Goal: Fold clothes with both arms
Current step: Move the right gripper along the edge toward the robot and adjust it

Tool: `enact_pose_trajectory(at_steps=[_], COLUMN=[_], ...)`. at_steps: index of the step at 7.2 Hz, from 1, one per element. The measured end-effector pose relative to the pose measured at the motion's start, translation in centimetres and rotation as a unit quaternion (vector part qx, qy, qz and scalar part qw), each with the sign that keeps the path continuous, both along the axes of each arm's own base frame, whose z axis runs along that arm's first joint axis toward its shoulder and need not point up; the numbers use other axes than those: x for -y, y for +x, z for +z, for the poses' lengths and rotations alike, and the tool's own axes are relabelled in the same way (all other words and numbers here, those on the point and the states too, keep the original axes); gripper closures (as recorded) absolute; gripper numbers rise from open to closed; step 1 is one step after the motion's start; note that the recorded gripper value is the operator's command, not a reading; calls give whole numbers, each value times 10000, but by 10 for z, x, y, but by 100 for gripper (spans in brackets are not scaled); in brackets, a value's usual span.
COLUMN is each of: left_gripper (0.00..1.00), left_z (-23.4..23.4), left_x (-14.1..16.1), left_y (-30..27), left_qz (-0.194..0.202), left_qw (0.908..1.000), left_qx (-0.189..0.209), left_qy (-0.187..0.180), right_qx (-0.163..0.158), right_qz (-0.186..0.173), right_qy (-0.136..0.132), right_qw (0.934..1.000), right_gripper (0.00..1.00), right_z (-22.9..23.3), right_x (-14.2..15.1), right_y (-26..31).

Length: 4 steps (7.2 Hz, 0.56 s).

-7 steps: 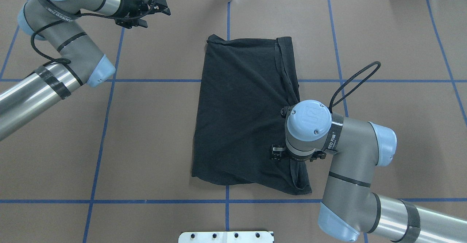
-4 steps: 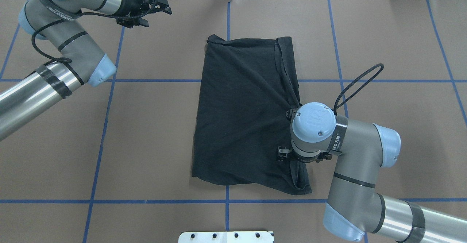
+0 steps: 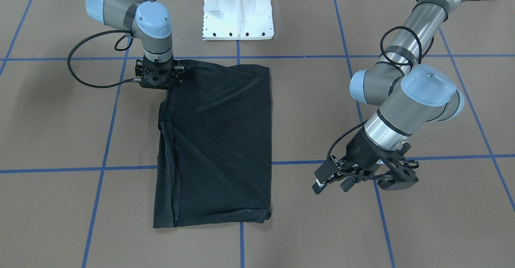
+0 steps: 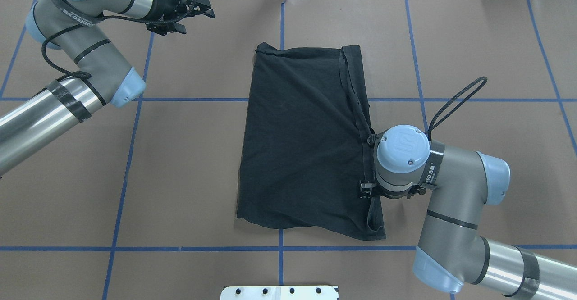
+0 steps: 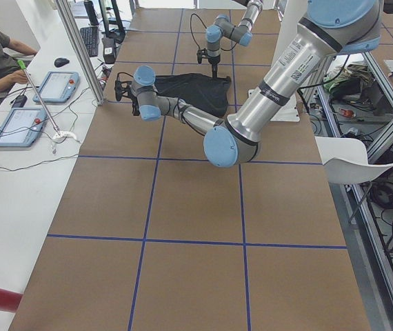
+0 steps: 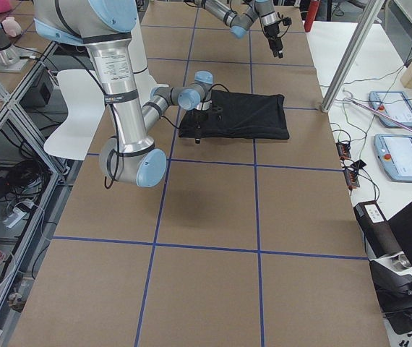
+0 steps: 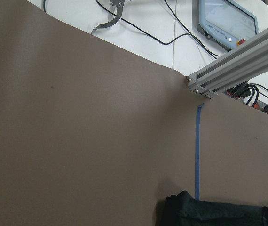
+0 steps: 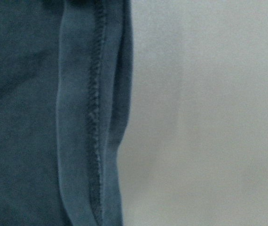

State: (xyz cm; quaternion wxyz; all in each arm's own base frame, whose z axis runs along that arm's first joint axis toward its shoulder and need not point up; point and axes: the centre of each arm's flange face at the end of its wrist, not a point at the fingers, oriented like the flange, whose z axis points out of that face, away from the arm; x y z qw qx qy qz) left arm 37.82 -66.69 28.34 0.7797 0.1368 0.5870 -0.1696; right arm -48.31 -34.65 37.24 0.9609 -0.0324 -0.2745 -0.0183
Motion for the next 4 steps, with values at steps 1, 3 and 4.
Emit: enact_pose_trajectory(at_steps=[1,3,4], left_gripper=[0,0,0], left_z=[-1,-3,-5], left_x=[0,-1,-1], left_y=[0,2,4], left_qz=[-2,-5,-5], left_qw=[10000,10000,10000], left_qx=[-3,-32,-49], left_qy=[4,-19,-31], right_qx=[-68,-167,-164], right_qz=[-82,-177,-212], right_qy=[50,110,142], right_qw=[9999,9996,9995], right_gripper=[0,0,0], right_z=[11,27,29], right_x=[4,12,16], right_y=[8,23,29])
